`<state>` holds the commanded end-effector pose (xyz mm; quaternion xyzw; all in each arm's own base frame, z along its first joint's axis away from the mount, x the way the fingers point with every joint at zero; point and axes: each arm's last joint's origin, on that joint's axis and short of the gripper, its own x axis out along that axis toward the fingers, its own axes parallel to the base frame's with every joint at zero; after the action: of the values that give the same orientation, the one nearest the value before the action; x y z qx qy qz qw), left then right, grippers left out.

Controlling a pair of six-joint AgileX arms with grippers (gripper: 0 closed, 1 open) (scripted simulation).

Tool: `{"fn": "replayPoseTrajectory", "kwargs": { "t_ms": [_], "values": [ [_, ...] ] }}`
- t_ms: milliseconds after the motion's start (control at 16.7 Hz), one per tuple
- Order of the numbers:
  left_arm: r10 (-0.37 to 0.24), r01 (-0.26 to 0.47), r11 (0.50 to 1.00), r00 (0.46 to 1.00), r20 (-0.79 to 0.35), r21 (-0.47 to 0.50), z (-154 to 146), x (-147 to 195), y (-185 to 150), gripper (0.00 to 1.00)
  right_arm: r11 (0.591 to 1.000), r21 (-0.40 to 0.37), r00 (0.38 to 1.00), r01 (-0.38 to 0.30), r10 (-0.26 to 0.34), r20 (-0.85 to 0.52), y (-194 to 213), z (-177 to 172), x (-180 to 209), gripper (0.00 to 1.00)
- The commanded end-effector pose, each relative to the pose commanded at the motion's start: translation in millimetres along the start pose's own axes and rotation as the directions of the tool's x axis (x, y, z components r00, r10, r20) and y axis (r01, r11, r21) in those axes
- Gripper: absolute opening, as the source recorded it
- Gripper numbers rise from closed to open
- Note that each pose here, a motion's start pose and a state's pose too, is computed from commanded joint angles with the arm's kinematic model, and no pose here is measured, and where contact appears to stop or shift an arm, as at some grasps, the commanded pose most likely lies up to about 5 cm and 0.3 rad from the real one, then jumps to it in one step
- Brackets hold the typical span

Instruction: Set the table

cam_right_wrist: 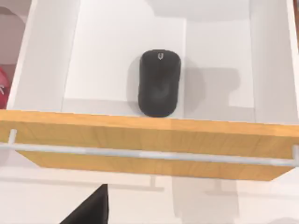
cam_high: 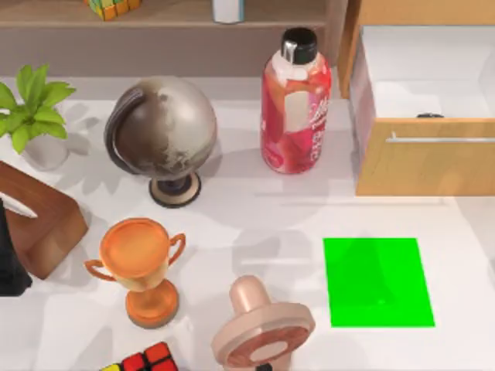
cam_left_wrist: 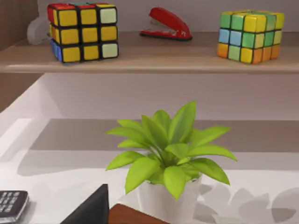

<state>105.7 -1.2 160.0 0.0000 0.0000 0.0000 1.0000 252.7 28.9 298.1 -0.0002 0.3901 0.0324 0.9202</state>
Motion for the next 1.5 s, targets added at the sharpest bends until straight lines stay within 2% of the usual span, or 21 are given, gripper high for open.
{"fn": "replayPoseTrajectory", "kwargs": {
  "t_ms": [180,360,600,840,1020,1500],
  "values": [
    [0.000,0.000,1.000,1.000,0.000,0.000,0,0,0,1.00,1.000,0.003,0.984,0.006,-0.005,-0.175,8,44,46,1.00],
    [0.000,0.000,1.000,1.000,0.000,0.000,0,0,0,1.00,1.000,0.006,0.943,0.016,-0.013,-0.333,15,73,103,1.00],
    [0.000,0.000,1.000,1.000,0.000,0.000,0,0,0,1.00,0.999,0.009,0.867,0.034,-0.025,-0.498,23,85,180,1.00],
    [0.000,0.000,1.000,1.000,0.000,0.000,0,0,0,1.00,0.999,0.015,0.802,0.051,-0.032,-0.596,26,79,235,1.00],
    [0.000,0.000,1.000,1.000,0.000,0.000,0,0,0,1.00,0.998,0.021,0.784,0.059,-0.033,-0.619,26,77,253,1.00],
    [0.000,0.000,1.000,1.000,0.000,0.000,0,0,0,1.00,0.998,0.023,0.784,0.061,-0.033,-0.620,24,76,254,1.00]
  ]
}}
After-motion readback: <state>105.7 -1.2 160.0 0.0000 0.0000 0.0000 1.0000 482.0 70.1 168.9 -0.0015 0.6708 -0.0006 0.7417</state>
